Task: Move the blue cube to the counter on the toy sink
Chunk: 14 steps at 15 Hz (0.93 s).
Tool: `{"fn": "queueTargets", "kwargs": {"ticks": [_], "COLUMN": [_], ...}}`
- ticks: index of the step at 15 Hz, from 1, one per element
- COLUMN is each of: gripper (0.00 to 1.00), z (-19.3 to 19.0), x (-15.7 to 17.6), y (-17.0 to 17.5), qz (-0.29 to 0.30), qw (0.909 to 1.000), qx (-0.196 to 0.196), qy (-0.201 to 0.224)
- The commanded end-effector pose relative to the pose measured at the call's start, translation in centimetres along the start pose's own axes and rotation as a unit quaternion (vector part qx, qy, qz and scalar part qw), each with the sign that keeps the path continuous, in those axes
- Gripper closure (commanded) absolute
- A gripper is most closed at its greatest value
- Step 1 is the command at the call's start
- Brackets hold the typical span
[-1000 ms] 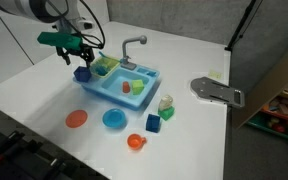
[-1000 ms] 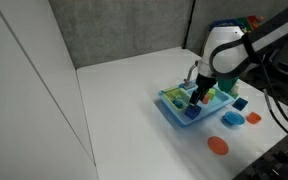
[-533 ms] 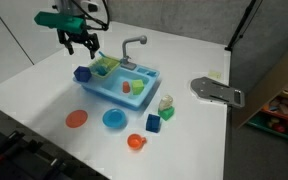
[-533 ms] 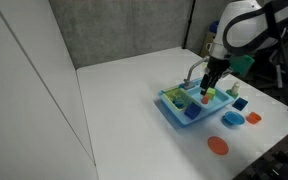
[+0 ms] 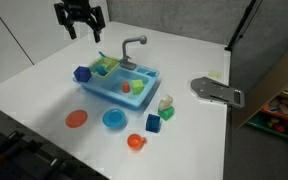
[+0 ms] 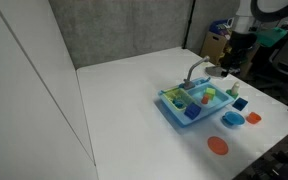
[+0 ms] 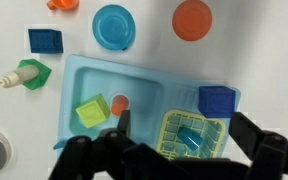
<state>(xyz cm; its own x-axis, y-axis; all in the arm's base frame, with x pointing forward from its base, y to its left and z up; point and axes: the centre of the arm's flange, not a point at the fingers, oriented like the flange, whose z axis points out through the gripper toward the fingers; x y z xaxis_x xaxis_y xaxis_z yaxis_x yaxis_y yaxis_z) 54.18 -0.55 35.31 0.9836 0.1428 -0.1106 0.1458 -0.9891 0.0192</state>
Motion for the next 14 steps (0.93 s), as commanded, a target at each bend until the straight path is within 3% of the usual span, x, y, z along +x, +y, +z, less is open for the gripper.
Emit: {"fn": "queueTargets", "kwargs": {"ticks": [1,6,14], "gripper": [0.0,0.0,0.0], "z": [-4.5,-10.5,-20.1], "x": [-3.2,-7.2,-11.7], "y": [1.0,2.6,4.9], "qz": [0.02,0.042,0.13], "qw": [0.9996,0.999,0.9903], "qx": [-0.017,-0.014,-0.028], "qy": [-0.007,-0.011,0.04]}}
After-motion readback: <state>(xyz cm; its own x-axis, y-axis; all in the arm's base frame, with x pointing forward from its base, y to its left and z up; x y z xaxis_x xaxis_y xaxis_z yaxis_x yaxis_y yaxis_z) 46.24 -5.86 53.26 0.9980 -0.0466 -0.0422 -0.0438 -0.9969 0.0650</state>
